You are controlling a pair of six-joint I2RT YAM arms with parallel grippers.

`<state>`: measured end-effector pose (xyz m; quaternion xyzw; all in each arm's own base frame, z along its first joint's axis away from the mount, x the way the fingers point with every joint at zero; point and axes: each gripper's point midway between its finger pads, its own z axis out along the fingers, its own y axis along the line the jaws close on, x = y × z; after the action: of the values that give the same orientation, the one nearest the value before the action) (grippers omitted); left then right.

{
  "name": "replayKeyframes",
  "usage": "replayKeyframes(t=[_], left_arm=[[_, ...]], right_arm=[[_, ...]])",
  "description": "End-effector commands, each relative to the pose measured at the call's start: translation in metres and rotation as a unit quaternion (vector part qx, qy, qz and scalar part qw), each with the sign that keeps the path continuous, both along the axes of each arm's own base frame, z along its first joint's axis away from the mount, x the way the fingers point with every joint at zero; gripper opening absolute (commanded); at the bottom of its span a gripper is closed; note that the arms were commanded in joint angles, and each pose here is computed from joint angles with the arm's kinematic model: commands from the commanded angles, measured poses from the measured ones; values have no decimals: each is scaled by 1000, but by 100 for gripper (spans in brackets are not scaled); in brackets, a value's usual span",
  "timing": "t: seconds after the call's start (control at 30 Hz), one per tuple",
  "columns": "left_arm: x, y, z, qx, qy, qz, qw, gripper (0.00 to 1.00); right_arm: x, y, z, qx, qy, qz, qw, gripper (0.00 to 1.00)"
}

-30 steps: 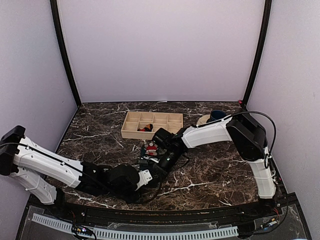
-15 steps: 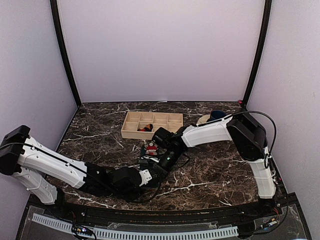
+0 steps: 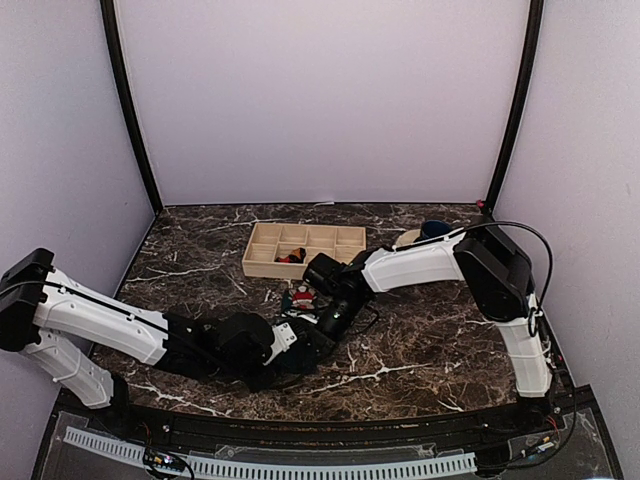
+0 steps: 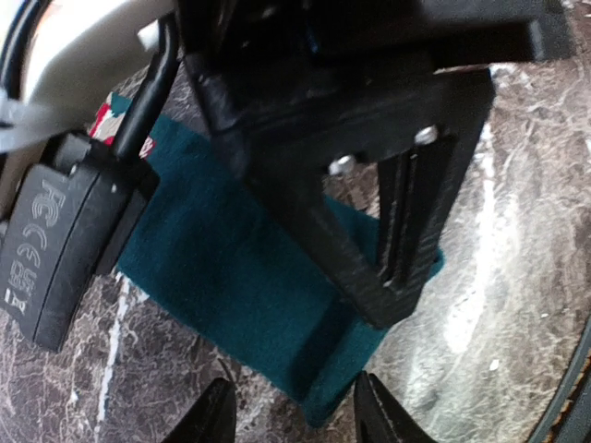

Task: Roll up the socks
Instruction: Roll the sock at the center of the board.

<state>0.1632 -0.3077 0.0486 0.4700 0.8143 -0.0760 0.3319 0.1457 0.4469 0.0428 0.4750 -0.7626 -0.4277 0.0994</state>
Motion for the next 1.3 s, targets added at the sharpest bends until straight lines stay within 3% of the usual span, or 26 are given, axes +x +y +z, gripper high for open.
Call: replayKeyframes(t=[0.0, 0.53, 0.77, 1.1, 1.27], left_arm=[[-14, -8, 1, -26, 34, -42, 998, 45], [-19, -8, -14, -14, 79, -56, 995, 33], [-10, -6, -14, -18, 77, -42, 996, 38], [-11, -13, -18, -21, 92, -52, 994, 36], [-9, -16, -12, -36, 93, -57, 993, 28]], right_arm=[[3, 3, -3, 5, 4, 4, 1000, 0], [3, 2, -3, 3, 4, 6, 1000, 0], [2, 1, -4, 3, 7, 7, 1000, 0], [1, 1, -3, 3, 7, 9, 1000, 0], [1, 1, -4, 3, 7, 9, 1000, 0]])
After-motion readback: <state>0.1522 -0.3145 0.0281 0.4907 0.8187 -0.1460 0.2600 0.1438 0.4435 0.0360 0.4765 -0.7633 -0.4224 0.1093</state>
